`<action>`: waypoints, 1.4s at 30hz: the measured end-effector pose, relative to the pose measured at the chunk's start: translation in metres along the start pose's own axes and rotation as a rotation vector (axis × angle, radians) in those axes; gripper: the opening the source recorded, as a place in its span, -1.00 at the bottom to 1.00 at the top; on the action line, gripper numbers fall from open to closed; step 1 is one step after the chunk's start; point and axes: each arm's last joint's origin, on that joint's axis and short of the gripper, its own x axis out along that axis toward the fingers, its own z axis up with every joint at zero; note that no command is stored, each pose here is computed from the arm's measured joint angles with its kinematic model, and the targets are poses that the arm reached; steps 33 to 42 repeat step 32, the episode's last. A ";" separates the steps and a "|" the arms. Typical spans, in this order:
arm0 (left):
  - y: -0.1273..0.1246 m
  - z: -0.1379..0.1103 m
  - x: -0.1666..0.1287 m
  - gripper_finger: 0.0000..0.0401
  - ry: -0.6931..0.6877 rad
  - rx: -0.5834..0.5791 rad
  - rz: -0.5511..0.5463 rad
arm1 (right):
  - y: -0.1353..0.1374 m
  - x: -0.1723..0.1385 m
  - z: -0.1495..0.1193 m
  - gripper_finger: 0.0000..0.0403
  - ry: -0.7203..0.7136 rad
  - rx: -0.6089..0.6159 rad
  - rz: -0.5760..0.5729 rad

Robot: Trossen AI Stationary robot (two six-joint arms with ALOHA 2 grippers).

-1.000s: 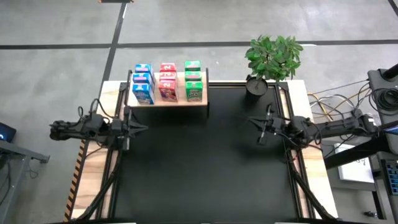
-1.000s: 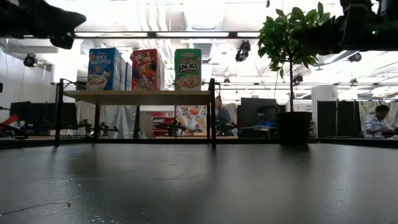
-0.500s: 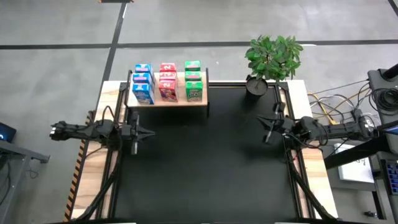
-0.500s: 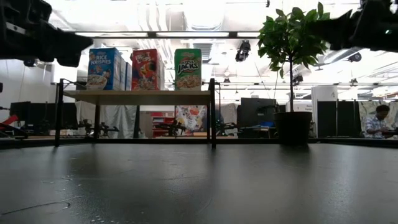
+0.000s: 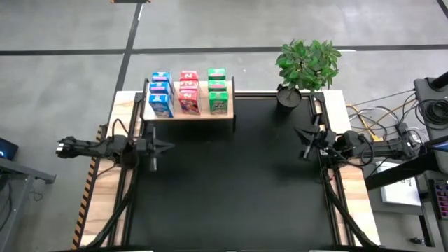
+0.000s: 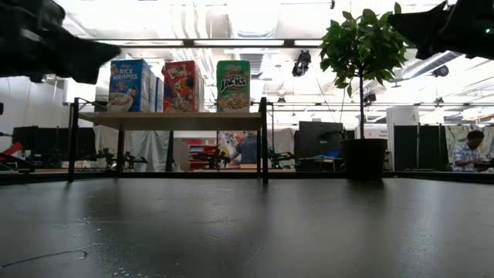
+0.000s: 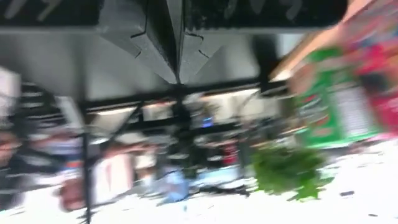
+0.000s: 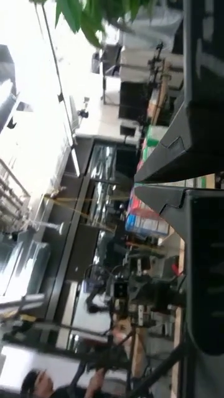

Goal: Stack cereal on shelf
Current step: Return to Home position

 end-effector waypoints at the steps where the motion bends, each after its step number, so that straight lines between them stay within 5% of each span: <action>1: 0.001 -0.001 0.000 -1.00 0.011 0.000 0.047 | 0.000 0.000 0.000 -0.96 0.001 0.006 -0.007; 8: 0.008 -0.002 -0.001 -1.00 0.054 -0.040 0.292 | -0.002 0.001 -0.003 -0.96 0.057 -0.136 -0.087; 42: 0.008 -0.003 -0.001 -1.00 0.059 -0.039 0.293 | -0.002 0.001 -0.003 -0.95 0.056 -0.025 -0.088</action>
